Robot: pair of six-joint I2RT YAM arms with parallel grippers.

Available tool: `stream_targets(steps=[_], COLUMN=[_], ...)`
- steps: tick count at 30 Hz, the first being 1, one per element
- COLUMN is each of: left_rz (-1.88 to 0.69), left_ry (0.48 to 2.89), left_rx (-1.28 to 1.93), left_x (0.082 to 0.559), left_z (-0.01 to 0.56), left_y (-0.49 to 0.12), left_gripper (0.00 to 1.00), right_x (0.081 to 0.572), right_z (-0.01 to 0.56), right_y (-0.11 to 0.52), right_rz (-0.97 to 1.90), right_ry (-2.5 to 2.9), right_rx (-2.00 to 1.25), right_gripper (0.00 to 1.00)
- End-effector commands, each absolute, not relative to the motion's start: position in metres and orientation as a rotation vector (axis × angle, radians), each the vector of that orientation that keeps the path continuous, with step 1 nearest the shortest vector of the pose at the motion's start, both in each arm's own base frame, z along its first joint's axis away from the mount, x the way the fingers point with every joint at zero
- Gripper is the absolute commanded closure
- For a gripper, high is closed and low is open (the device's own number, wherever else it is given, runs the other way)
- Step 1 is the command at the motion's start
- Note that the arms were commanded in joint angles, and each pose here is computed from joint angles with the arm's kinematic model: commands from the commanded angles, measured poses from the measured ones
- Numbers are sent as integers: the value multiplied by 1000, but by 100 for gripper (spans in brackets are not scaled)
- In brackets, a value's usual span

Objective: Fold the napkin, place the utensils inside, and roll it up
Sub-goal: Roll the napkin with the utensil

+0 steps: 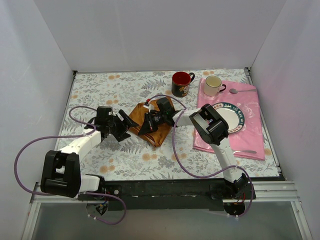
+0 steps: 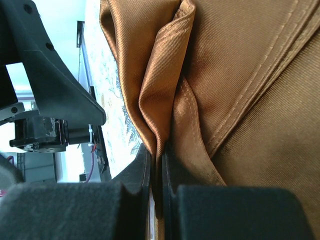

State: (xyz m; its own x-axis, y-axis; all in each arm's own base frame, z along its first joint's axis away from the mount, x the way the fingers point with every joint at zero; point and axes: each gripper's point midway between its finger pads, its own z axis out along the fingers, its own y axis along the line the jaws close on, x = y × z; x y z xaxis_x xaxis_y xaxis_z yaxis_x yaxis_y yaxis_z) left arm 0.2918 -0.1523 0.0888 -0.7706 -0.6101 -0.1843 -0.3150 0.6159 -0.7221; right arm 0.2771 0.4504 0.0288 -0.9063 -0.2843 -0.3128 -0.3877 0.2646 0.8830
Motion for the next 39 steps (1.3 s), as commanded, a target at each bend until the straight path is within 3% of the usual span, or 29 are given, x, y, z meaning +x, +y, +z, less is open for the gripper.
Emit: stream_targets(steps=[1,5,9,16,21,27,39], left_rz=[-841,-752,-823,-956,-894,-801,-749], left_ry=[2483,2515,2512,2419,2559,2556,2604], left_rx=[-1038,-1236,-1205,-1006,-1198,-1278,-1262], left_x=[296,302,318,329,317,316,327], left_z=[83,74,79,86,54,50,37], left_y=[-141,-137,-147,-156,-159,-153,-154], left_gripper=[23,30,34,23,30,35,71], right_x=[276,276,280,281,282,285,285], right_z=[-12,-12,-9,-6,-7,-7,-3], right_y=[432,433,434,436,438,439,441], right_rz=[1566,1553,1535,1544,1547,1516,1483], right_ry=[2612,2608,2594,2588,2587,2585,2580], right_rx=[-551,-560,-574,-593,-595,-609,-647], right_gripper=[99,99,99,99,99,99,99])
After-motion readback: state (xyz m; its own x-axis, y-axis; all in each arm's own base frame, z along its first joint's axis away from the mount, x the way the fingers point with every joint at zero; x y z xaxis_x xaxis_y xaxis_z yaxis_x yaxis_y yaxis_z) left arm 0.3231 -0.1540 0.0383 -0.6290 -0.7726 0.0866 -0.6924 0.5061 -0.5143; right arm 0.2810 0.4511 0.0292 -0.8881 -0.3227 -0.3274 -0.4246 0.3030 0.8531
